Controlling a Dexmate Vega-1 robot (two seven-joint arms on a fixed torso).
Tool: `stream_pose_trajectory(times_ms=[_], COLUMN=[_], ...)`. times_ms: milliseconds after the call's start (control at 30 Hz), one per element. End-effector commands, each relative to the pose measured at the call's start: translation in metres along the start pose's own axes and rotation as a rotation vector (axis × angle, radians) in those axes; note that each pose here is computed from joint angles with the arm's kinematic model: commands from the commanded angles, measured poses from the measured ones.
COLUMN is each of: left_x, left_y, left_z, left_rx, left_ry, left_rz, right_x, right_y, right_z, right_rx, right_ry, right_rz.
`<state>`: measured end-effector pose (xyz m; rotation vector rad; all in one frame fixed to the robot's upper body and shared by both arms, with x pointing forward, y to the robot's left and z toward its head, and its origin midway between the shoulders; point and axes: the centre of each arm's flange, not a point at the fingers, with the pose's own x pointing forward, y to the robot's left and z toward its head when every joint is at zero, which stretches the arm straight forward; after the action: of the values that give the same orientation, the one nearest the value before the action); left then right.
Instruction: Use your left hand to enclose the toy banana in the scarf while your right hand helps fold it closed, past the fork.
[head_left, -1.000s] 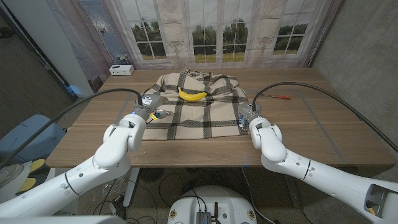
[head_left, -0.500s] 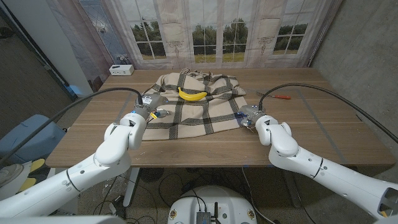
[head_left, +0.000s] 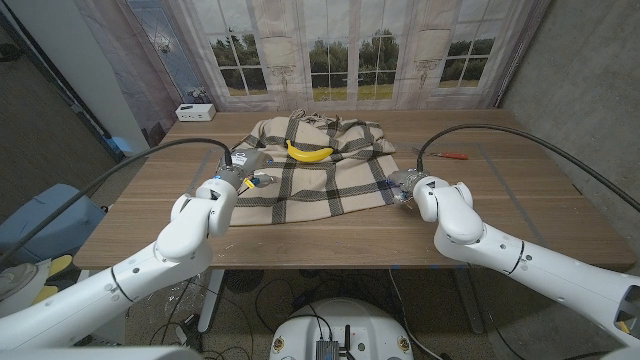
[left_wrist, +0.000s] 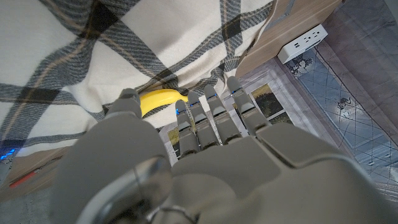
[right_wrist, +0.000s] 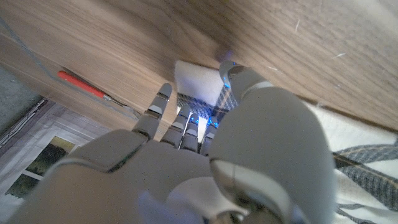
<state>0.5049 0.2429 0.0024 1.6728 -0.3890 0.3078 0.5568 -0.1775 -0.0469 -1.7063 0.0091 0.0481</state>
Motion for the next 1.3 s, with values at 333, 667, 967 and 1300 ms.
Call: stream_pose_trajectory(times_ms=[333,667,967,1300], left_x=[0.002,-0.002,-0.003,-0.001], left_y=[0.000,0.000,-0.001,-0.006], left_z=[-0.001,-0.007,-0.010,-0.018], left_rx=[-0.008,-0.008,-0.021,-0.091], left_ry=[0.011,0.028,0.028,-0.005], left_rz=[-0.010,-0.020,-0.052,-0.218], right_x=[0.027,0.048,0.045,0.039], right_y=[0.025,0.042,0.034,0.015], right_z=[0.016,0.018,0.015,0.015], right_rx=[-0.061,-0.038,0.054,0.127], right_ry=[-0.004,-0.011,-0.013,0.038], right_rz=[-0.138,-0.295,-0.446,-0.596])
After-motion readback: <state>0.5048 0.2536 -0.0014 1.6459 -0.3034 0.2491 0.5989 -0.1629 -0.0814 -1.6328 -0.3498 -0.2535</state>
